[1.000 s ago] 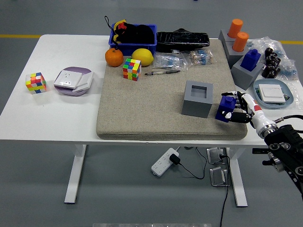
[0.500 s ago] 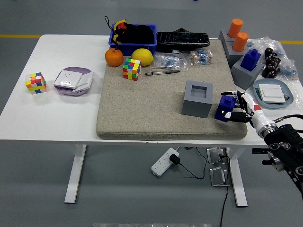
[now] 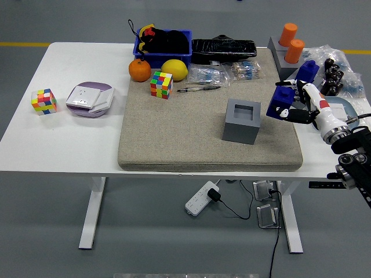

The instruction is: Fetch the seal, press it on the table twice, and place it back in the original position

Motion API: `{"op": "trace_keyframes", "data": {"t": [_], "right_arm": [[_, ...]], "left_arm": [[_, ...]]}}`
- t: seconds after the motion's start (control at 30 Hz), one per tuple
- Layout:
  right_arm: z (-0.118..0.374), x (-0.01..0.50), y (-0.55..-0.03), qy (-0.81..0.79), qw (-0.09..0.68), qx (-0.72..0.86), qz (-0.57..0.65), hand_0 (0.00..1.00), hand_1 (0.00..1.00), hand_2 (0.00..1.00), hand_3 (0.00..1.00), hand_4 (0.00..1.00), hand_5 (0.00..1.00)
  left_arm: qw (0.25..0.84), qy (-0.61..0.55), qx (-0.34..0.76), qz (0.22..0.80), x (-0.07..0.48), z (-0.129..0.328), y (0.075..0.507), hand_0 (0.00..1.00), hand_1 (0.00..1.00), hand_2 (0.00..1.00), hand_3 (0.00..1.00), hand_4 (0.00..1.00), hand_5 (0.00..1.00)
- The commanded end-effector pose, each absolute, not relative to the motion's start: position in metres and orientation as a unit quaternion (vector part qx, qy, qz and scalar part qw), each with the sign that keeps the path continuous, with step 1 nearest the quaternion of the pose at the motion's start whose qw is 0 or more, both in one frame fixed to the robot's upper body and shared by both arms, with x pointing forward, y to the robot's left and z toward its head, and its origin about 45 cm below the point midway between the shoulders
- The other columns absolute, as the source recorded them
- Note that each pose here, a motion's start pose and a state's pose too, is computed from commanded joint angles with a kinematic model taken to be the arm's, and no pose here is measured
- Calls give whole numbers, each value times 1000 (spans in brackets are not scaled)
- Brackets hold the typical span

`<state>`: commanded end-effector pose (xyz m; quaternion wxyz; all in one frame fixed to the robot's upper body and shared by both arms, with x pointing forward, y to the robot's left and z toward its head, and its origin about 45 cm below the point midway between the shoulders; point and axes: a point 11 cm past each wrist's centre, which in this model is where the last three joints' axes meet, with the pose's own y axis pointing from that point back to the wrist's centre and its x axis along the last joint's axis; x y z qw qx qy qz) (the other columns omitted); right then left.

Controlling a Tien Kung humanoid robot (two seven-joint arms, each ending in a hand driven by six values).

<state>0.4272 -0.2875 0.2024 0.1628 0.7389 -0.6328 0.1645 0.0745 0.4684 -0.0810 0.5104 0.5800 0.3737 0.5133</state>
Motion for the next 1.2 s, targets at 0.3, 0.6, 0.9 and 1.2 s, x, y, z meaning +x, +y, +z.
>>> {"op": "trace_keyframes", "data": {"t": [0.3, 0.6, 0.9, 1.2], "right_arm": [[220, 433, -255, -603, 142, 765, 176, 588, 418, 410, 443, 608, 2], [211, 436, -234, -586, 146, 780, 165, 589, 418, 410, 444, 609, 2], [204, 439, -229, -578, 156, 785, 159, 589, 417, 409, 445, 611, 2], [197, 440, -226, -572, 166, 788, 154, 589, 416, 409, 443, 612, 2]], "left_arm": [[511, 373, 579, 514, 76, -81, 468, 819, 797, 765, 814, 769, 287], [511, 374, 580, 513, 75, -81, 469, 819, 796, 765, 815, 769, 287], [512, 371, 581, 512, 77, -80, 469, 820, 797, 765, 814, 768, 286], [512, 369, 583, 511, 78, -80, 470, 820, 798, 766, 815, 769, 286]]}}
